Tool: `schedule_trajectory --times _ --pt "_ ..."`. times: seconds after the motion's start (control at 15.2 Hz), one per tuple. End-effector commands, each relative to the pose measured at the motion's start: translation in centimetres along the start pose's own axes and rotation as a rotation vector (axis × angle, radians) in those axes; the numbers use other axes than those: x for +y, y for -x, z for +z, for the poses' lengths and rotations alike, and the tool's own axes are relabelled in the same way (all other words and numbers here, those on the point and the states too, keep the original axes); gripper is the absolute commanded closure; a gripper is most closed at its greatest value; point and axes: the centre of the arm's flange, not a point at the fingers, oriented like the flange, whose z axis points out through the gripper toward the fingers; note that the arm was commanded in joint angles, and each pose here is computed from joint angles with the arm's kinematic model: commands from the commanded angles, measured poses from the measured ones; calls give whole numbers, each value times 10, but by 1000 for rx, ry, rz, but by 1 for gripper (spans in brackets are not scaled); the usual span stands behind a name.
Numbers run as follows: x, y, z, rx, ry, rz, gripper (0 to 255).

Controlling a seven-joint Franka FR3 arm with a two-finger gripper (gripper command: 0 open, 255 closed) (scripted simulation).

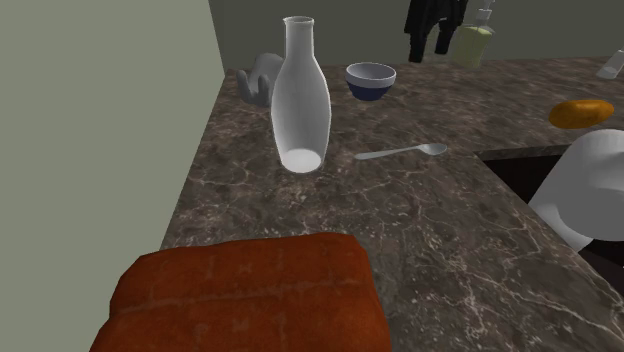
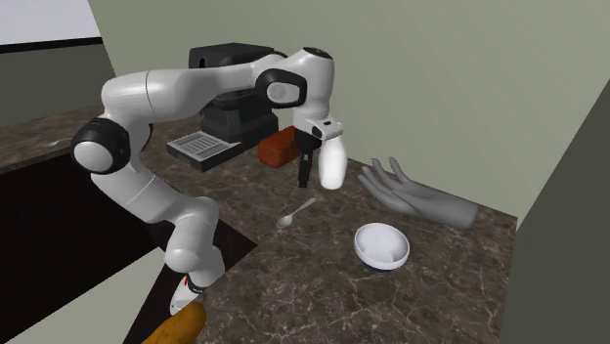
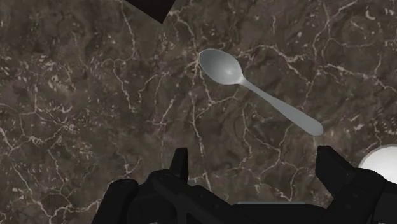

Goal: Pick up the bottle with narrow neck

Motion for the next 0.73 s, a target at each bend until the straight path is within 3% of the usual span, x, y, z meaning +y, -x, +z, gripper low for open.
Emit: schedule_trajectory --times 0.0,0.66 --pt "-23 -8 -6 3 1 -7 0" --pt "-139 -53 -51 19 12 -43 0"
